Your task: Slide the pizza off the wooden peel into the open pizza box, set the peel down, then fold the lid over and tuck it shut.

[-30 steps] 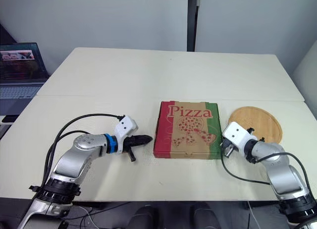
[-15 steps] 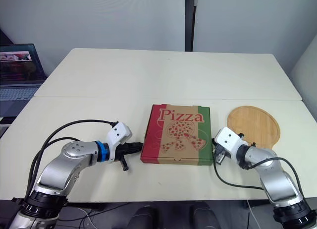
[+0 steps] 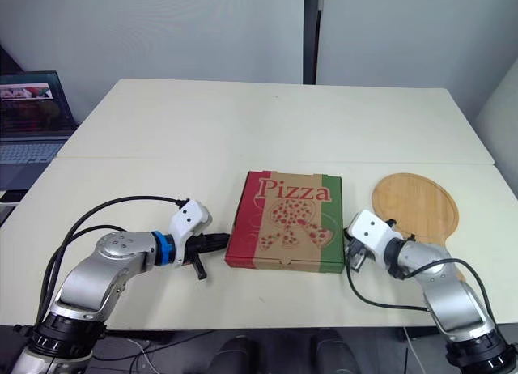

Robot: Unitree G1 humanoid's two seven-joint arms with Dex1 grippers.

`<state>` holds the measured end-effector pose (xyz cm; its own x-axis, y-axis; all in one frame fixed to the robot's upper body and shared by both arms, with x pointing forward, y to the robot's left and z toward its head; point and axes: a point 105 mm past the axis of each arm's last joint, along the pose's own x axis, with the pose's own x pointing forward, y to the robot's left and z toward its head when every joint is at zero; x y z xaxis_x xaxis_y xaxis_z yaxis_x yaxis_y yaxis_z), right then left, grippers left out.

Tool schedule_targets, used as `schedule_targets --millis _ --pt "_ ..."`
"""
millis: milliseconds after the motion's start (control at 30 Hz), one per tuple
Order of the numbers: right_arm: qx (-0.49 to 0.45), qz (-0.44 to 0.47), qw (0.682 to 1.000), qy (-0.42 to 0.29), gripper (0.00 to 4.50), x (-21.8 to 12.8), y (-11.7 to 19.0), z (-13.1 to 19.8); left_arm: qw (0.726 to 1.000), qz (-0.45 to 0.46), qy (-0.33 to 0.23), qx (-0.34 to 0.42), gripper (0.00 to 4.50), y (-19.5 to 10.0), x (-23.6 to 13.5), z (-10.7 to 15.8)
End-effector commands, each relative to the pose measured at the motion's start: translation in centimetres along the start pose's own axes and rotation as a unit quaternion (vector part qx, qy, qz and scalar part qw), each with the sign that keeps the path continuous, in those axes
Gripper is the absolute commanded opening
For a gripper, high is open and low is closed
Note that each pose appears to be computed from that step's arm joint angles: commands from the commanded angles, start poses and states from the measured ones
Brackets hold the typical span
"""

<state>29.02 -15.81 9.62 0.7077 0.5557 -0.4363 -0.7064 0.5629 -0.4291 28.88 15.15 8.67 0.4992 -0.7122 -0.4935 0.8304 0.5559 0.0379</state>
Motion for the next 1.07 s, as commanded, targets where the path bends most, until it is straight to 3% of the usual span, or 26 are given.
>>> schedule_targets --millis 33,167,300,400,500,567,633,767,900,1067 --pt "-0.014 0.003 0.999 -0.028 0.03 -0.4 -0.3 1.6 0.999 -0.033 -0.025 0.010 0.00 -1.5 0.4 1.3" --pt "-0.017 0.007 0.999 -0.027 0.03 -0.4 -0.2 1.6 0.999 -0.032 -0.024 0.010 0.00 -1.4 0.3 1.3" --pt "-0.020 -0.005 1.000 -0.022 0.03 -1.4 -1.2 1.4 1.000 0.011 -0.022 0.017 0.00 0.9 -1.2 1.0" --pt "-0.001 -0.054 0.998 -0.029 0.03 -3.6 -4.0 1.0 0.996 0.080 -0.029 0.025 0.00 4.3 -4.1 0.7" --pt "0.009 -0.083 0.996 -0.031 0.03 -6.2 -5.9 0.1 0.994 0.102 -0.044 -0.016 0.00 5.7 -7.0 -0.2" --pt "0.008 -0.105 0.994 -0.032 0.03 -8.0 -7.2 -0.7 0.990 0.136 -0.039 0.008 0.00 6.7 -8.9 -1.0" --pt "-0.009 -0.128 0.992 -0.008 0.03 -10.0 -8.5 -2.1 0.981 0.195 0.013 0.011 0.00 8.4 -10.8 -3.4" --pt "0.022 -0.168 0.984 0.049 0.03 -14.0 -10.6 -5.7 0.964 0.258 0.049 0.031 0.00 10.6 -13.9 -5.8" --pt "0.034 -0.186 0.976 0.103 0.03 -17.2 -11.3 -8.6 0.963 0.265 0.043 0.027 0.00 11.4 -15.0 -5.8" --pt "0.029 -0.191 0.974 0.117 0.03 -17.6 -11.6 -9.6 0.967 0.250 0.038 0.007 0.00 11.1 -14.6 -5.7"
